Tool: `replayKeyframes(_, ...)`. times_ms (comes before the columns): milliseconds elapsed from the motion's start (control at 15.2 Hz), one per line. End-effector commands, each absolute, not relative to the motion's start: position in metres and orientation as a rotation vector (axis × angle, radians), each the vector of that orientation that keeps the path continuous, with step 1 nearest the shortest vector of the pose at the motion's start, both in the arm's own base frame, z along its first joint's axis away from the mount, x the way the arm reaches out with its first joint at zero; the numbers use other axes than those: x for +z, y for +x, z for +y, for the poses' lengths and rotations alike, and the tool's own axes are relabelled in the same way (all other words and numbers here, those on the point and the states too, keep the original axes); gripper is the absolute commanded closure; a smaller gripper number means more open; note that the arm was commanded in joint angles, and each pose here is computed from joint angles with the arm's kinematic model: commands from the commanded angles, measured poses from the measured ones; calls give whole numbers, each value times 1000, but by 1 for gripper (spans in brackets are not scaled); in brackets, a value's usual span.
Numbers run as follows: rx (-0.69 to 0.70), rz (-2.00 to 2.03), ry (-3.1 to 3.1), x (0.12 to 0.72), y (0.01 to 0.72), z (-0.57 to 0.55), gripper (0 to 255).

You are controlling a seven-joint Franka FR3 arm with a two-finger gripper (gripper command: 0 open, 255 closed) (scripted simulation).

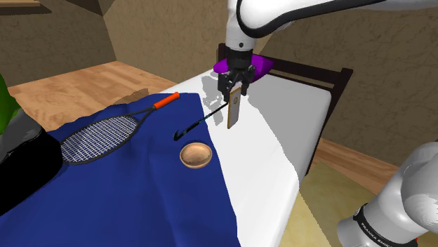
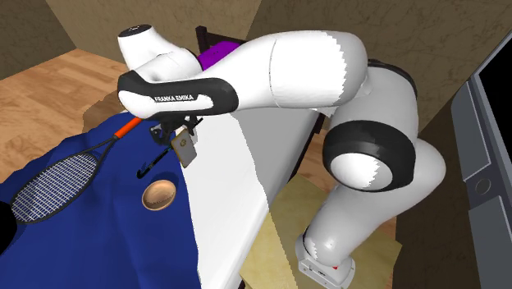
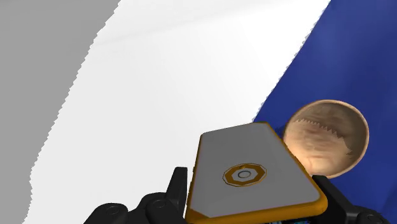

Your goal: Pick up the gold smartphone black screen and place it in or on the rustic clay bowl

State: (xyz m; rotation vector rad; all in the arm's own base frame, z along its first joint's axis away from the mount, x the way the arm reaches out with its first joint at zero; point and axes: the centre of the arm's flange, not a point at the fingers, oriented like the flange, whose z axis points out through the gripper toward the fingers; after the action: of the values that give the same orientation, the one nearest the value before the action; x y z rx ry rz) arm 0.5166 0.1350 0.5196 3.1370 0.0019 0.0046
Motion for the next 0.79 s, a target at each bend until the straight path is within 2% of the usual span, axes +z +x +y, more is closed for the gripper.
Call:
replayKeyframes(0, 5, 0, 3138, 526, 523, 158, 255)
replayKeyframes(594, 5, 0, 3138, 550, 554, 280, 255)
replayKeyframes(726, 5, 0, 3138, 540, 554, 280, 255)
